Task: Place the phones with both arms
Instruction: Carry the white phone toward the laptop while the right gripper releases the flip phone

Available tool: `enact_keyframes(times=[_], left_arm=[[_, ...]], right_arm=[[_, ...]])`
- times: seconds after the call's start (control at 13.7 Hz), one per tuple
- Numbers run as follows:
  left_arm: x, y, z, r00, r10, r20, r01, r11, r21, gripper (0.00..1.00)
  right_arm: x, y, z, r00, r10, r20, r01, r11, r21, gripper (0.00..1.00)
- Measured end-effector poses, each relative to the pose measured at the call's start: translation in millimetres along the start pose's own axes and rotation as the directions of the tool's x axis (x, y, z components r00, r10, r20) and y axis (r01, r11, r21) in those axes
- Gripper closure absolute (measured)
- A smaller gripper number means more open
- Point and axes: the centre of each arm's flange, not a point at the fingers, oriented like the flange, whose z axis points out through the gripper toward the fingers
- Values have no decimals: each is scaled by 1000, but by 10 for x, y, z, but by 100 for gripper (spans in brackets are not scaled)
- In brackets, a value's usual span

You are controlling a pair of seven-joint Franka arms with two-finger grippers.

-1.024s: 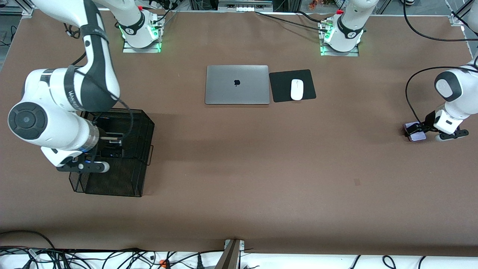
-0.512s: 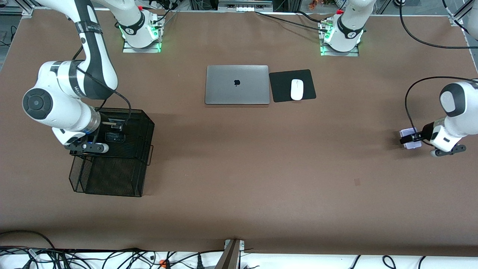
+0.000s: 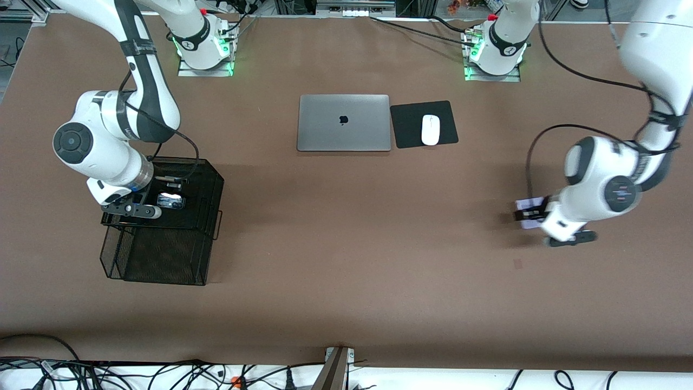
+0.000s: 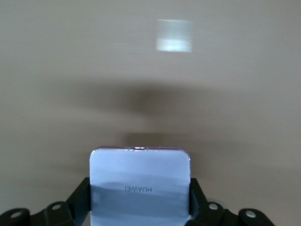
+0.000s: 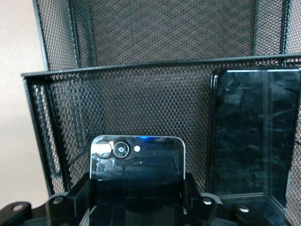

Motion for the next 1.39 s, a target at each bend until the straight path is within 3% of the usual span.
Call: enact_keyframes(times=[0.44,0.59,0.73,0.88,1.17,1.39], left_arm=[[-280,2091,-23,997,-57,-49,55,998,-36,15],[-443,2734,115,997,-67,-44,64,996,-56,15],[-606,3256,238,998,-37,-45,33,997,-72,15],[-773,3661,297,998,10,-62,-14,997,-76,15],[-1230,4326,548,983,118,-143,-116,993,19,15],[-1468,4592,583,974,154,-168,-150,988,35,15]], right_arm=[[2,-4,84,1000,11,7,-11,1000,-8,19],[9,-9,60,1000,11,4,-11,1000,-7,15],[30,-18,12,1000,10,-6,-10,1000,-3,1],[76,-39,-75,1000,8,-21,-8,1000,1,1],[204,-132,-503,1000,-5,7,4,1000,7,1],[299,-224,-932,1000,-19,7,19,1000,15,1]])
